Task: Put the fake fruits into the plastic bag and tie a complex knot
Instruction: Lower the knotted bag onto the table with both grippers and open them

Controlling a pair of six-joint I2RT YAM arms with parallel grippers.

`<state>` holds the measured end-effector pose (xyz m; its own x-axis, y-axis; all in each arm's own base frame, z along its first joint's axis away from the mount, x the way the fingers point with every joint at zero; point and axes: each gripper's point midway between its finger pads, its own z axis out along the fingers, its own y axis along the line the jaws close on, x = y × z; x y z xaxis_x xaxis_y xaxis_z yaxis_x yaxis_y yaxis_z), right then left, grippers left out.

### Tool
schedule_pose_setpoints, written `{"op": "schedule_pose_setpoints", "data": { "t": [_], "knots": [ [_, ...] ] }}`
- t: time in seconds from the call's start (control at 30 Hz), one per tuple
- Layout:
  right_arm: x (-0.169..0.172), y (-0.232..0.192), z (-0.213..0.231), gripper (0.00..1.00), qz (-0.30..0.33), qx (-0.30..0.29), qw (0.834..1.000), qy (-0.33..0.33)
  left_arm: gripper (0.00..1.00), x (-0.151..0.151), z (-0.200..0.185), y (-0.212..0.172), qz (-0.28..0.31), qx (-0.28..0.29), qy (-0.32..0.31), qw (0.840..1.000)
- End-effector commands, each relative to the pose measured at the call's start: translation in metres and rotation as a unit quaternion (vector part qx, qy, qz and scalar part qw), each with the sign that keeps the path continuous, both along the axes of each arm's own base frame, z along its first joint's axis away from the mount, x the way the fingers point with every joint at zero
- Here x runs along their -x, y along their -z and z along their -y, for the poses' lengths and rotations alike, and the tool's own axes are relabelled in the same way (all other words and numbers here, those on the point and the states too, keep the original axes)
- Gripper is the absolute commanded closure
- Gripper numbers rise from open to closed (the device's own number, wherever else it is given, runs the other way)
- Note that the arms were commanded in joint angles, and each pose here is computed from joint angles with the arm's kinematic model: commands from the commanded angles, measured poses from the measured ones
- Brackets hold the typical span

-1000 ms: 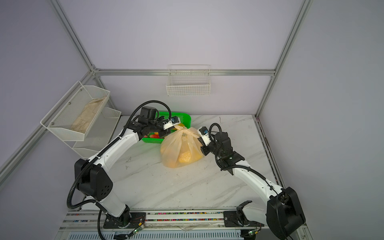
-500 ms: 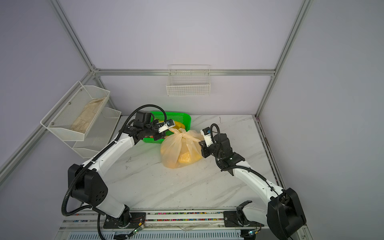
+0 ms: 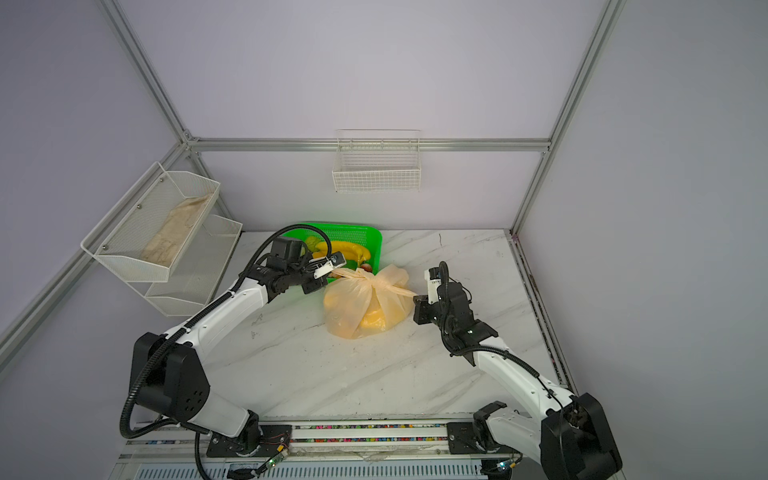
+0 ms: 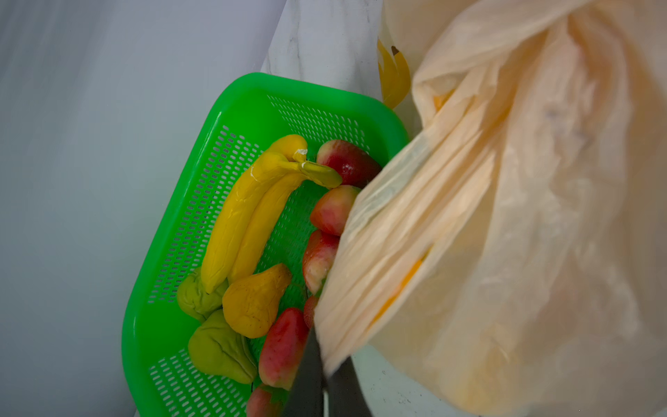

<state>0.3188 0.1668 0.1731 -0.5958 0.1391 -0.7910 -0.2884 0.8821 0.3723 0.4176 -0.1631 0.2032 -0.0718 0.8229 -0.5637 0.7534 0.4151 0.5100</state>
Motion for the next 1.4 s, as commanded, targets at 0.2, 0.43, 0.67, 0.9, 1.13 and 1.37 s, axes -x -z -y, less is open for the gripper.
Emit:
{"op": "schedule_pose_setpoints", "data": {
  "t": [0.2,0.43,0.67,0.9,1.13,1.37],
  "knots": [
    [0.014,0.004,0.068,1.00,-0.011,0.005,0.989,0.151,1.00,-0.010,-0.073,-0.013,0.040,-0.039,-0.162,0.985],
    [0.028,0.010,0.053,1.00,-0.032,-0.042,0.992,0.115,1.00,0.006,-0.089,-0.010,0.041,-0.029,-0.197,0.979],
    [0.031,0.046,0.069,1.00,-0.083,-0.053,0.982,0.163,1.00,-0.004,-0.105,0.030,0.002,-0.057,-0.239,0.969],
    [0.036,0.059,0.082,1.00,-0.087,-0.078,0.972,0.205,1.00,-0.006,-0.114,0.050,-0.010,-0.048,-0.259,0.965],
    [0.036,0.054,0.103,1.00,-0.065,-0.080,0.961,0.257,1.00,-0.008,-0.127,0.048,-0.003,-0.038,-0.286,0.958],
    [0.029,0.019,0.081,0.88,-0.014,-0.063,0.983,0.170,0.84,0.011,-0.085,0.025,-0.047,0.065,-0.252,0.964]
  ]
}}
